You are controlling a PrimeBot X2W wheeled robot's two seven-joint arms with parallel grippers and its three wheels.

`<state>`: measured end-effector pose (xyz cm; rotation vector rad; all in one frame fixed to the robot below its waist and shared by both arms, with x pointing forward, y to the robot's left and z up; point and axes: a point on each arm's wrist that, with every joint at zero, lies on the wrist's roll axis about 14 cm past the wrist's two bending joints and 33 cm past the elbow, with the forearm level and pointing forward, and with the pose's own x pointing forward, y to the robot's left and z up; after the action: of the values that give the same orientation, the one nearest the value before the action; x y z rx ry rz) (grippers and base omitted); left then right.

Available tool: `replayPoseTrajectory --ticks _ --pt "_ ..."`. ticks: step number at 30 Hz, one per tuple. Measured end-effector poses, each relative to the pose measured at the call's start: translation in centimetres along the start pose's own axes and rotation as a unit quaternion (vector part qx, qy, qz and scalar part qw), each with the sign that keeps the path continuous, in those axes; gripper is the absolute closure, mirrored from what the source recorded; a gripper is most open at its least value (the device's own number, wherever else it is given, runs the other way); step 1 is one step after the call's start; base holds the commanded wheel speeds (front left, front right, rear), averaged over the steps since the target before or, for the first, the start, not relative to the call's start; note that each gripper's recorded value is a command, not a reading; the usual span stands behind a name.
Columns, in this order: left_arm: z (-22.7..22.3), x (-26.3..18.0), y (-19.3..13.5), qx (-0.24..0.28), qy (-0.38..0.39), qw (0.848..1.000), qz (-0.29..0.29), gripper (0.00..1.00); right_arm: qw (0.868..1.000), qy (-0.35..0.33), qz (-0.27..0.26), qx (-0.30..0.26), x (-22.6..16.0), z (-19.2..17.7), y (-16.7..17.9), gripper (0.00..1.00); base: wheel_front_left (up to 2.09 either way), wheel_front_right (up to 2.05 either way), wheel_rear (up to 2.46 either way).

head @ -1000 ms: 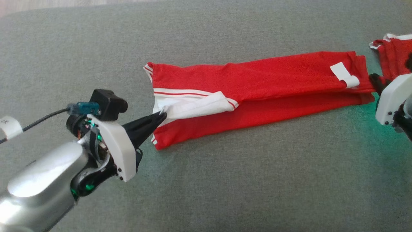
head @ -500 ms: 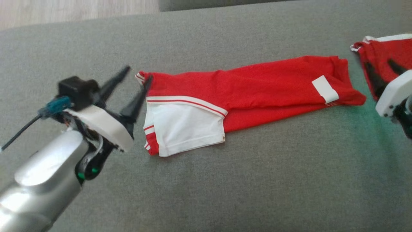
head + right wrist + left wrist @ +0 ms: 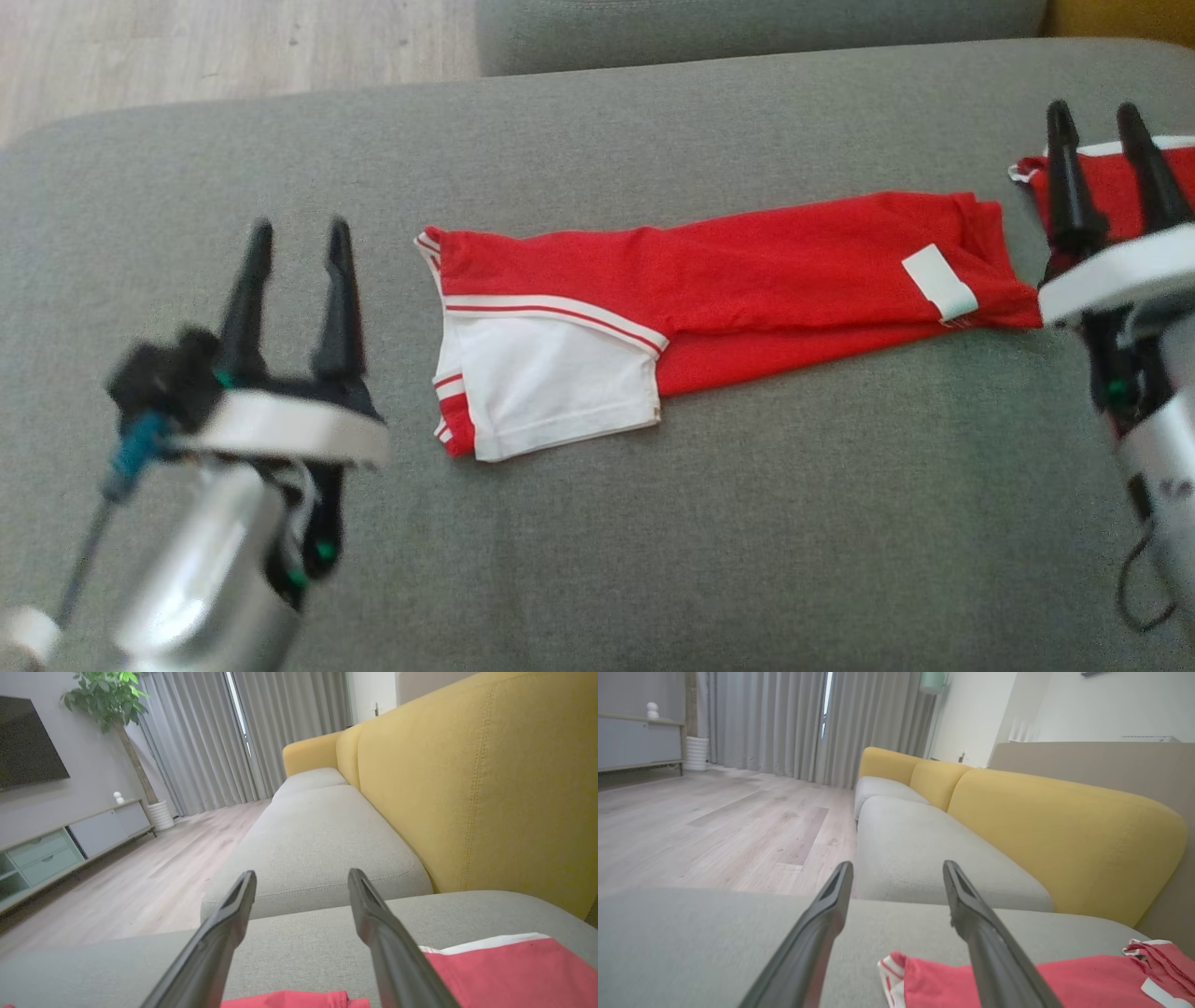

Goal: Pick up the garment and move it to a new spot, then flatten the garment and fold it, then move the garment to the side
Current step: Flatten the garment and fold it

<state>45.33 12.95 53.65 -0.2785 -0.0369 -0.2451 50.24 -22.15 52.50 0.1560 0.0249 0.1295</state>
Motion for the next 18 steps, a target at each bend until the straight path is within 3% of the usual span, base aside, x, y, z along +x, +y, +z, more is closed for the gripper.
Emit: replayPoseTrajectory --ticks 4,10,18 --pt "-2.1 -2.4 -0.1 0.001 0.007 1.000 0.026 0.00 0.999 -0.023 0.000 0.031 -1.6 -0.9 1.7 0.00 0.00 0.00 0.00" --pt "-3.7 -4.4 -0.5 -0.017 0.008 0.999 0.039 0.00 0.998 0.025 -0.007 0.049 -5.4 -6.6 4.1 0.00 0.00 0.00 0.00" --pt "-5.2 -4.4 -0.1 -0.018 0.018 0.999 0.033 0.00 0.998 0.048 -0.025 0.025 -4.4 -8.1 2.8 0.00 0.00 0.00 0.00"
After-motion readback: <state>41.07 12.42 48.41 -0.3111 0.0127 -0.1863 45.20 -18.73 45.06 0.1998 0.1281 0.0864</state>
